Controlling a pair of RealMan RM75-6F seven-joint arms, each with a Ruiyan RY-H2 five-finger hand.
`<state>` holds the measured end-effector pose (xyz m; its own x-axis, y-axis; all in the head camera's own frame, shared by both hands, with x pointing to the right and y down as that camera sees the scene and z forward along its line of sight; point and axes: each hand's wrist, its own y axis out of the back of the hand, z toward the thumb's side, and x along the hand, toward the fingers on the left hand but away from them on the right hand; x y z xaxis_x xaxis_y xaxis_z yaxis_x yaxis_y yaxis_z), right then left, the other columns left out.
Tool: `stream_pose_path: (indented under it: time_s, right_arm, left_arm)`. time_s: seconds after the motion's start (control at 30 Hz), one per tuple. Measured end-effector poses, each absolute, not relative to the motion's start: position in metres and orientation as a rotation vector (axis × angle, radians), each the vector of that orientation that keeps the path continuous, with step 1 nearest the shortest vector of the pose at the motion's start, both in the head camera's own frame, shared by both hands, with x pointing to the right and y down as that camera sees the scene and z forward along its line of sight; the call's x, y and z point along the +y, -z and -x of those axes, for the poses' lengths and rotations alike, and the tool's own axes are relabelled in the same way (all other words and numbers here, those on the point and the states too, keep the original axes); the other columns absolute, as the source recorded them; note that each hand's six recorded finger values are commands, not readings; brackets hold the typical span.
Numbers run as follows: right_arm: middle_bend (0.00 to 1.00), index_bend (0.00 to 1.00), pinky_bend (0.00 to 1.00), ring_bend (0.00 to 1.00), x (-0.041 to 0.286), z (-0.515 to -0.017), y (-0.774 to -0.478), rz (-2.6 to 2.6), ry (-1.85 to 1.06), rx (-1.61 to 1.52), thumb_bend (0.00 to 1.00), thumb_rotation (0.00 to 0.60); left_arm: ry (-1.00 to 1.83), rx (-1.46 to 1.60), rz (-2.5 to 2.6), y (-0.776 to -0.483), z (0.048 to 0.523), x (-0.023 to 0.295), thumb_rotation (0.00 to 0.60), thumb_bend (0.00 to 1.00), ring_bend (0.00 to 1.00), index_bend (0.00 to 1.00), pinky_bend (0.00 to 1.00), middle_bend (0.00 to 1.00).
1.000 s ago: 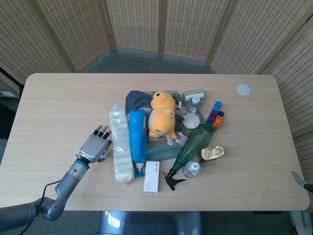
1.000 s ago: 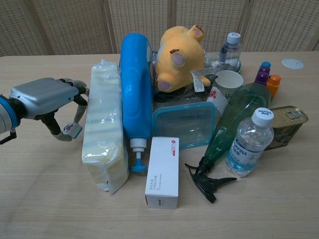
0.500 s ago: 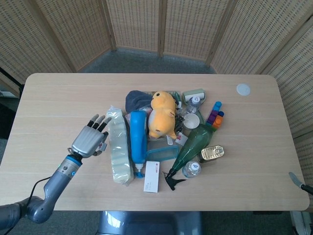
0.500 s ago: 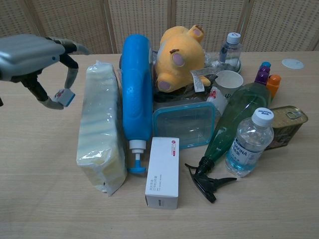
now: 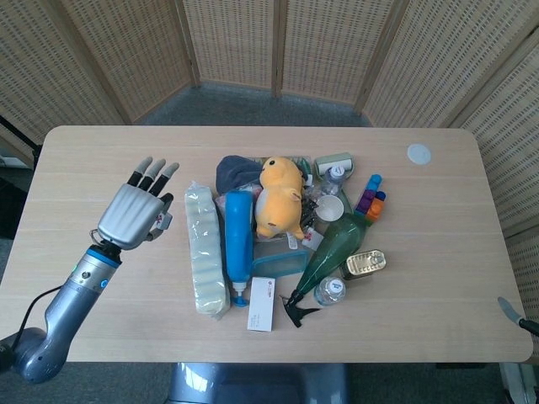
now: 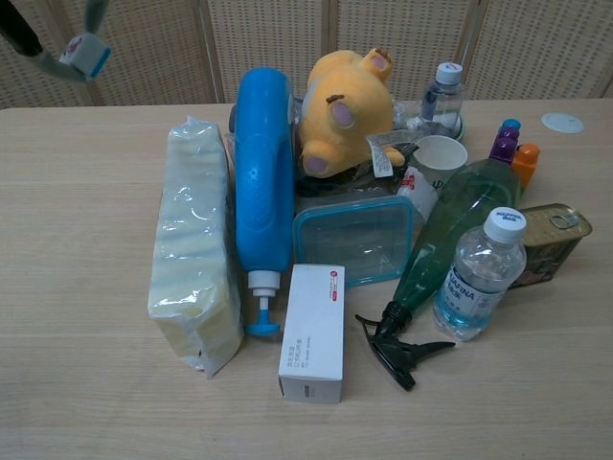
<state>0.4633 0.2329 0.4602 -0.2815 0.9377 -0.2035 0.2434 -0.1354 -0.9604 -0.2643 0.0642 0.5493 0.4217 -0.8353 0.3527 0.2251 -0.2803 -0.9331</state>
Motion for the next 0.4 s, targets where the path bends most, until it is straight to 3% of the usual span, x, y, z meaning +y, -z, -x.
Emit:
stream_pose_path:
  time_s: [0.4]
  right_arm:
    - [0.00,0.00,0.00,0.00,0.234,-0.461,-0.460,1.347,-1.462,-1.516,0.00,0.509]
  left_arm:
    - [1.109,0.620,1.428,-0.502,0.266,0.039,0.600,0.00,0.00,0.61,0.00,0.00]
